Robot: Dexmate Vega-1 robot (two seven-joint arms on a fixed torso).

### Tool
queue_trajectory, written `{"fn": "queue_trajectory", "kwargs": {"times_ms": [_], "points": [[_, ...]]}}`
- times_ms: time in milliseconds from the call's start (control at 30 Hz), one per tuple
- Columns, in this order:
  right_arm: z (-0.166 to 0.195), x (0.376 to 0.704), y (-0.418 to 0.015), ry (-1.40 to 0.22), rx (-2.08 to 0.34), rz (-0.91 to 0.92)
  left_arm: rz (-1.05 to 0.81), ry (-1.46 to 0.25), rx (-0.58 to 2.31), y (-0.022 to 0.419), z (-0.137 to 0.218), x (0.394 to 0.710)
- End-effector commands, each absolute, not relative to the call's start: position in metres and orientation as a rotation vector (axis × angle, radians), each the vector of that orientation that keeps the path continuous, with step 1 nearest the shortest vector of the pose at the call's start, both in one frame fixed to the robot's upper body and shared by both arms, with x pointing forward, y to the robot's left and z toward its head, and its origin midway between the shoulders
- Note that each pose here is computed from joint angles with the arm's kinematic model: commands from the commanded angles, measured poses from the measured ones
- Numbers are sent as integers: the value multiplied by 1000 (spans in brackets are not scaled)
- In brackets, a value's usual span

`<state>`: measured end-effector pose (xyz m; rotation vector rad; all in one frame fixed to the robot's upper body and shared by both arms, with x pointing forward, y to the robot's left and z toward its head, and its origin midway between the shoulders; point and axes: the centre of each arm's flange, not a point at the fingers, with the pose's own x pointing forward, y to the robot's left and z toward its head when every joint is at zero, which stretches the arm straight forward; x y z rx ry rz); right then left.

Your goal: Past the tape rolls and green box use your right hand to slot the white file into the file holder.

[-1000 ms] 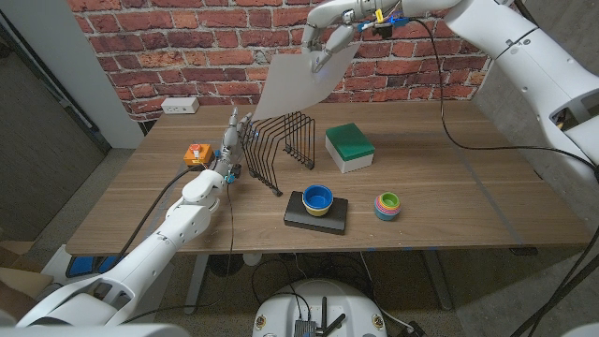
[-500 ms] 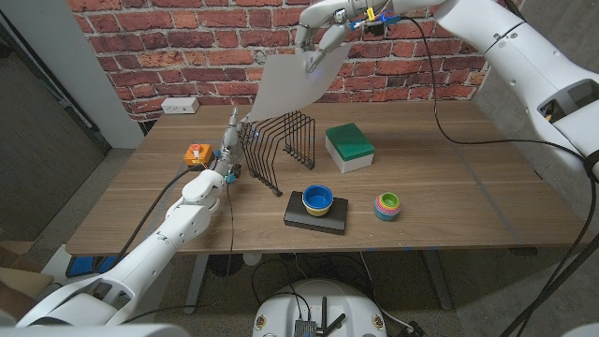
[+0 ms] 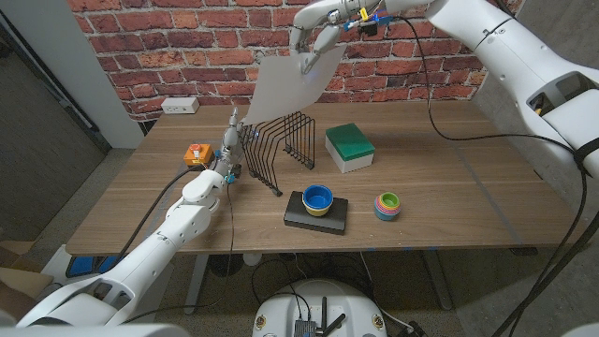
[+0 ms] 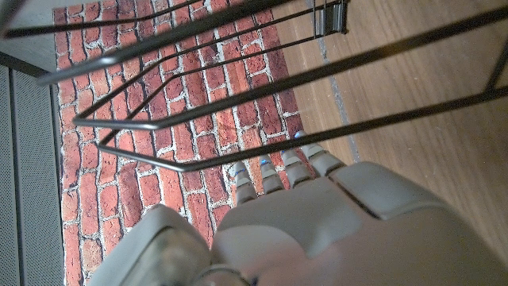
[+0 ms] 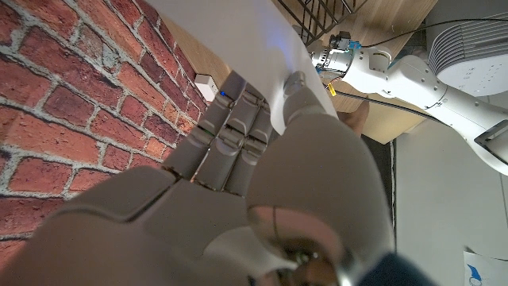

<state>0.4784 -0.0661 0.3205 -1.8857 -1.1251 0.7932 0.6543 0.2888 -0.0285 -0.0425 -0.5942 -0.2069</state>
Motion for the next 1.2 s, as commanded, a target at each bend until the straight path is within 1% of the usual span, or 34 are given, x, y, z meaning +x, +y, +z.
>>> {"fn": "queue_trajectory", "kwargs": {"times_ms": [33,1200], "points": [[320,487,-58,-1119,-1880,839,-207,-595,-42,288,-29,654],[318,501,-40,-1123,-1846,914,-207,-595,-42,288,-29,654]]}}
